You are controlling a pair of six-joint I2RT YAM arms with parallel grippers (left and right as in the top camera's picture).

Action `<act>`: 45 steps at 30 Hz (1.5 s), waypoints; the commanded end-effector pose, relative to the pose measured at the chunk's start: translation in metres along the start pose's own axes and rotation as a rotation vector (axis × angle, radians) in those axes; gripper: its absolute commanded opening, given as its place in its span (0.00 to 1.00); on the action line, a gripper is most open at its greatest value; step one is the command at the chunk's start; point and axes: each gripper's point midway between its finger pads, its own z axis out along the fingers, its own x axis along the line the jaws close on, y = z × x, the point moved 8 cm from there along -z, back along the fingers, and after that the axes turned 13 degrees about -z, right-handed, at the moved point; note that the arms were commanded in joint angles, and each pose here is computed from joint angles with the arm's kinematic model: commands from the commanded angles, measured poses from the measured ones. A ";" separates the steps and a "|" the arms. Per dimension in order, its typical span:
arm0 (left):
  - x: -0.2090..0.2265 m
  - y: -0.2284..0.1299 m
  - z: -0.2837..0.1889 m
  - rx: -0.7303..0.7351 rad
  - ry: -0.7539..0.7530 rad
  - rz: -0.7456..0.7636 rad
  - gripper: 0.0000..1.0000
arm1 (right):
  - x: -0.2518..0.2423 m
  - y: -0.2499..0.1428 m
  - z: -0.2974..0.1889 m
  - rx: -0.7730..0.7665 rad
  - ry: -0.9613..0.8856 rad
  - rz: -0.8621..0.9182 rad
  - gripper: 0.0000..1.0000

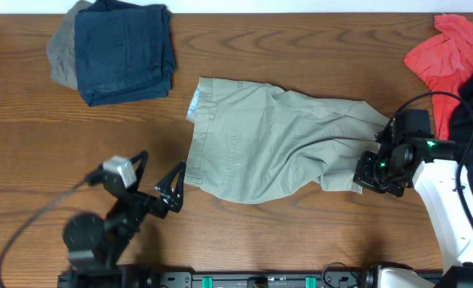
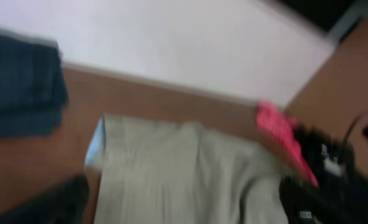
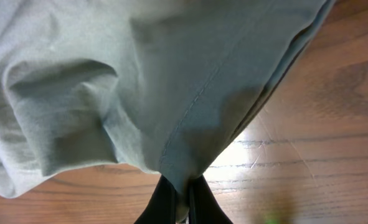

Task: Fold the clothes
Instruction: 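Reach the left gripper to the shorts' left waistband corner and grasp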

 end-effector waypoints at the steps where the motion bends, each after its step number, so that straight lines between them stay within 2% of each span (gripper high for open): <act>1: -0.014 0.022 0.007 0.137 0.038 0.107 0.98 | 0.006 -0.002 0.001 0.005 0.020 -0.039 0.01; 7: -0.017 0.031 0.035 0.501 0.179 0.047 0.98 | 0.010 -0.002 0.002 0.009 0.022 -0.054 0.01; 12: -0.002 0.014 0.056 0.702 0.421 0.094 0.98 | 0.011 -0.003 0.002 0.011 0.022 -0.059 0.01; 15: 0.000 -0.002 0.072 0.792 0.434 0.119 0.98 | 0.011 -0.003 0.002 0.010 0.022 -0.059 0.02; 19: 0.002 -0.015 0.092 0.840 0.426 0.042 0.98 | 0.011 -0.003 0.002 0.010 0.022 -0.059 0.02; 22: 0.011 -0.025 0.102 0.879 0.487 -0.047 0.98 | 0.011 -0.003 0.002 0.011 0.022 -0.059 0.02; 25: 0.024 -0.035 0.111 0.925 0.545 -0.056 0.98 | 0.011 -0.003 0.002 0.011 0.022 -0.059 0.02; 27: 0.039 -0.041 0.115 0.938 0.652 -0.056 0.98 | 0.011 -0.003 0.002 0.011 0.022 -0.059 0.02; 30: 0.068 -0.049 0.119 0.862 0.957 -0.169 0.98 | 0.011 -0.003 0.002 0.011 0.022 -0.059 0.02; 32: 0.076 -0.056 0.125 0.861 1.008 -0.216 0.98 | 0.011 -0.003 0.002 0.014 0.021 -0.059 0.02; 36: 0.088 -0.074 0.134 0.923 1.046 -0.256 0.98 | 0.011 -0.004 0.002 0.018 0.021 -0.058 0.02; 45: 0.102 -0.103 0.150 1.030 1.020 -0.335 0.98 | 0.010 -0.004 0.002 0.015 0.021 -0.058 0.02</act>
